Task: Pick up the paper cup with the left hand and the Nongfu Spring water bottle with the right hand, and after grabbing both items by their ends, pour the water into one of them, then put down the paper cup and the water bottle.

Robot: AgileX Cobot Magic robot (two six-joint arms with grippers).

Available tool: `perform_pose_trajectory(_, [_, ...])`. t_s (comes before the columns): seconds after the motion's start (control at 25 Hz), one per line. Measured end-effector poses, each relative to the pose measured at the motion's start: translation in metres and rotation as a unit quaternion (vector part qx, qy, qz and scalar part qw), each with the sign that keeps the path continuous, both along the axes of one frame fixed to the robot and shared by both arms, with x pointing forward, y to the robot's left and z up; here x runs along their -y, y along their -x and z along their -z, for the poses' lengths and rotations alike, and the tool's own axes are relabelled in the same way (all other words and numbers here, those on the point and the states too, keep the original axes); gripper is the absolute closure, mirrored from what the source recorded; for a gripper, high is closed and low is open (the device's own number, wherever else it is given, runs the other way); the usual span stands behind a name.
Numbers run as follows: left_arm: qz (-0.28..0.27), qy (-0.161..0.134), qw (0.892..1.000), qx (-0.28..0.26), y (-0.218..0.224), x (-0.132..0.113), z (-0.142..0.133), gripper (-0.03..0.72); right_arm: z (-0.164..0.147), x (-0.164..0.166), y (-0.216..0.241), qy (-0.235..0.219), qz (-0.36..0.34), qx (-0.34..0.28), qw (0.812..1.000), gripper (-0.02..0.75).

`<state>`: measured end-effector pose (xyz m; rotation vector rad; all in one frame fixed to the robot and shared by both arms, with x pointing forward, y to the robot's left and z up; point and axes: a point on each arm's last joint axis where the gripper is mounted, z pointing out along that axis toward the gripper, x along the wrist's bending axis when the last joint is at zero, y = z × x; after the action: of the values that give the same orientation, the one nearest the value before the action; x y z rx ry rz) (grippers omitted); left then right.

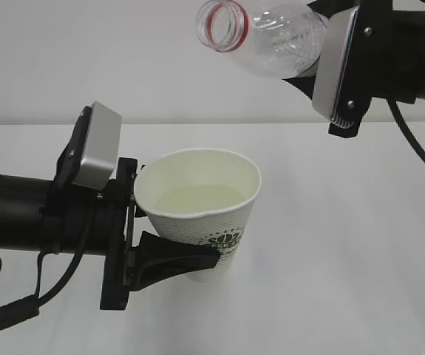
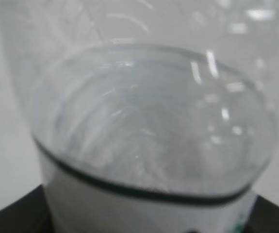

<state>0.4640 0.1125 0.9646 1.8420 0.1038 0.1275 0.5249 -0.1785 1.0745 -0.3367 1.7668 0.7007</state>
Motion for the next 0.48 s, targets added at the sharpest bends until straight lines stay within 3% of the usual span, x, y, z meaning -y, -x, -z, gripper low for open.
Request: perform_pose_trajectory(0.48, [0.0, 0.0, 1.0, 0.0, 0.0, 0.0, 0.0, 0.196, -0.0001, -0.0001, 0.0, -0.055, 0.012, -0.043, 0.998, 0.279])
